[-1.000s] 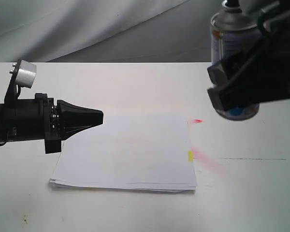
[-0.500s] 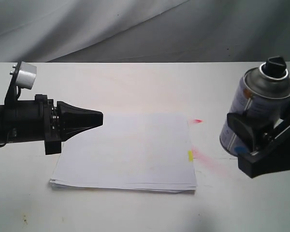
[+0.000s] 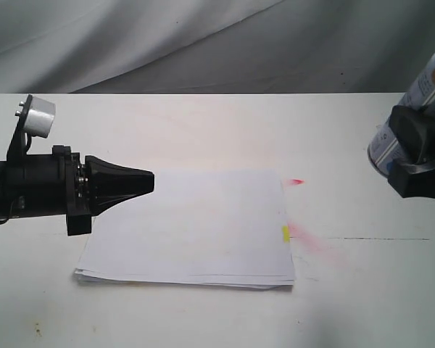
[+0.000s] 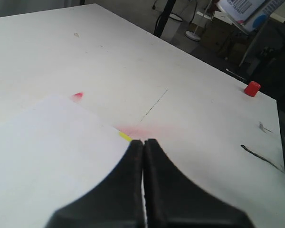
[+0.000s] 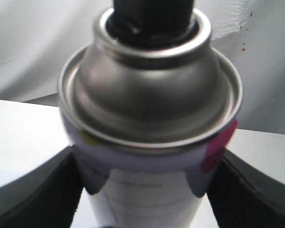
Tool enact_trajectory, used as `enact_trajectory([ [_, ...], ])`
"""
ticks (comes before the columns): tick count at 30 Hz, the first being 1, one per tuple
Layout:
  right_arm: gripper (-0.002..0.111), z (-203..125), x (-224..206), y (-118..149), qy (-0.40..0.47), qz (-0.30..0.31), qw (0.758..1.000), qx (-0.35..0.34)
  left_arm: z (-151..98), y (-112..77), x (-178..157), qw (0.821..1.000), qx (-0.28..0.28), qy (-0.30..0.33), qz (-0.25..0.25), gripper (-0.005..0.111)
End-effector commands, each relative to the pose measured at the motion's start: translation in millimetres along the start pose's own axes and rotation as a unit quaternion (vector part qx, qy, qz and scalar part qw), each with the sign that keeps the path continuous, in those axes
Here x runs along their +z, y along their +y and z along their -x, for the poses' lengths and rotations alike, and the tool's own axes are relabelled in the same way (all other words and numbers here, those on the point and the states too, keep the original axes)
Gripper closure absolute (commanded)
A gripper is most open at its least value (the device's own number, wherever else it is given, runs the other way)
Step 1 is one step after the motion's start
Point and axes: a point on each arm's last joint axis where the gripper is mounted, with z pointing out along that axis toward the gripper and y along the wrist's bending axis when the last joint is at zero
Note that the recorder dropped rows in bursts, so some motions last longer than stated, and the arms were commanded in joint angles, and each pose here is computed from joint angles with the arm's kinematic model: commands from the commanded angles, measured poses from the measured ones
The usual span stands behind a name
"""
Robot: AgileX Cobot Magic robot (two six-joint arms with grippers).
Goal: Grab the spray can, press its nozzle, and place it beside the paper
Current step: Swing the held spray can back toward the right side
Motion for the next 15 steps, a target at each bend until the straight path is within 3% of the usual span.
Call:
enact_trajectory([
  [1, 0.108, 7.0, -1.4, -0.6, -0.023, 0.001, 1.000, -0.020, 1.3, -2.1, -0.9, 1.000, 0.004, -0.005, -0.002, 0.107],
  [15, 0.108, 6.9, -1.4, -0.4, -0.023, 0.002, 1.000, -0.020, 1.3, -2.1, -0.9, 1.000, -0.005, -0.005, -0.002, 0.107],
])
